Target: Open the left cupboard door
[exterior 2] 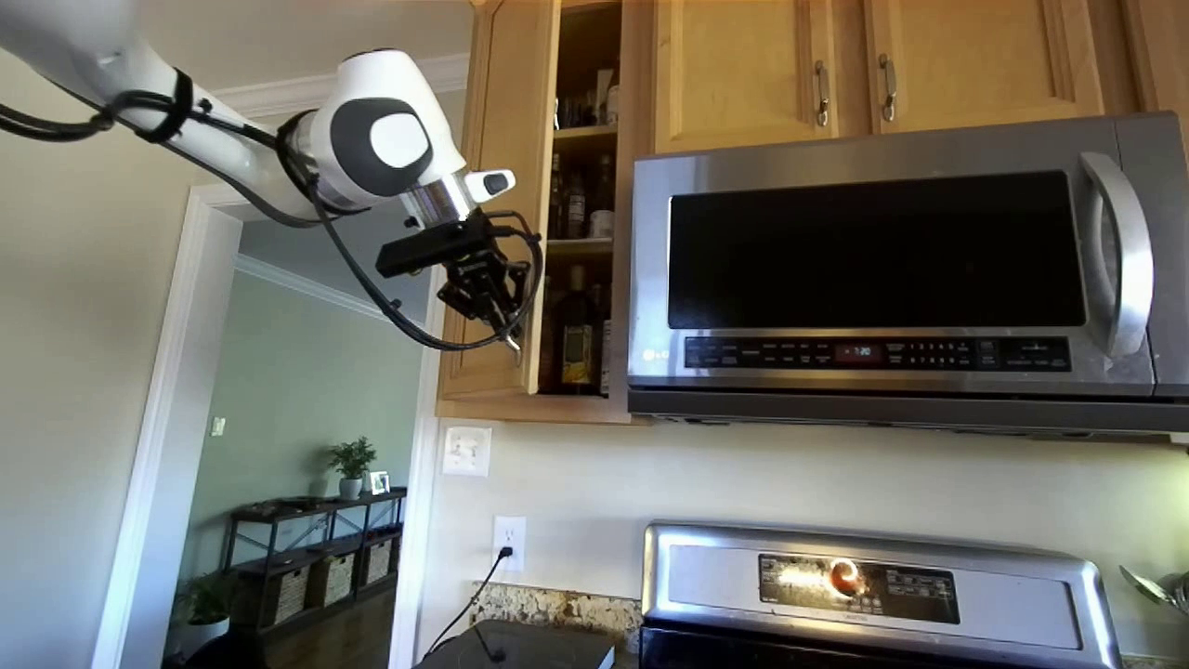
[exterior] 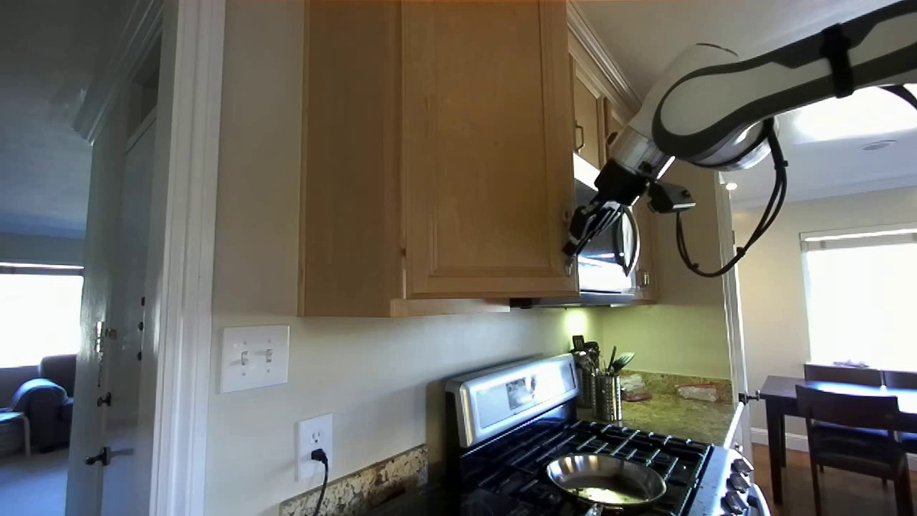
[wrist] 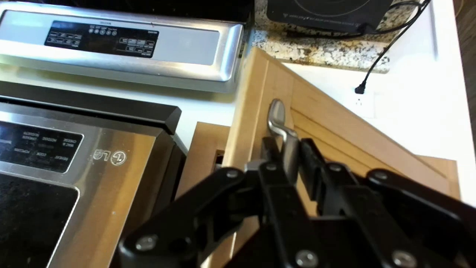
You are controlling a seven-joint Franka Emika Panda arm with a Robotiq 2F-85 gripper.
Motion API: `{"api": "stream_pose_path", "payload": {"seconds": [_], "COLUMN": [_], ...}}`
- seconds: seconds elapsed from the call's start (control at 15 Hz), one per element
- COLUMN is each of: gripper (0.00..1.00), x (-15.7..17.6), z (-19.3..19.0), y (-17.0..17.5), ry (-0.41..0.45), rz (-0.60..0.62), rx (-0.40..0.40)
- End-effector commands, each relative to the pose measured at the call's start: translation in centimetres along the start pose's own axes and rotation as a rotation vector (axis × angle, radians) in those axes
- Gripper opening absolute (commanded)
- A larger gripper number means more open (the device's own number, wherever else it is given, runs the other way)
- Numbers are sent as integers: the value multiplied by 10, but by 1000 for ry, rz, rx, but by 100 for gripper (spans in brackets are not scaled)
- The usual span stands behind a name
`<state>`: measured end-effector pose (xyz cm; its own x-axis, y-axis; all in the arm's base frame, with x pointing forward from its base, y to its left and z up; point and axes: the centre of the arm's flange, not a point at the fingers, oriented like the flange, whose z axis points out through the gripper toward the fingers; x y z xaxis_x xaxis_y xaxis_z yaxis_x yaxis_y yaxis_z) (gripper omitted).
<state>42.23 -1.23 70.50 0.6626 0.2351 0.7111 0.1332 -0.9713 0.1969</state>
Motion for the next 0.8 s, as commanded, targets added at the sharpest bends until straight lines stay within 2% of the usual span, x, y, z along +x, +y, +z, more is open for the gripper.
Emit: {"api": "stream_pose_path", "payload": {"seconds": [0.0,0.07,0.13,0.4,0.6,0.73], "gripper": [8,43,44,67,89,100], "x": [-11,-16,-20,-35,-38,-39], "z": [-32,-42,-50,-66,-67,-67], "y": [-80,-91,-106,-145,-155,-155], "ry": [8,-7,-17,-61,-86,-104], "rz": [-137,-157,-182,-318,-410,-465], "rx": [99,112,125,192,238,263]}}
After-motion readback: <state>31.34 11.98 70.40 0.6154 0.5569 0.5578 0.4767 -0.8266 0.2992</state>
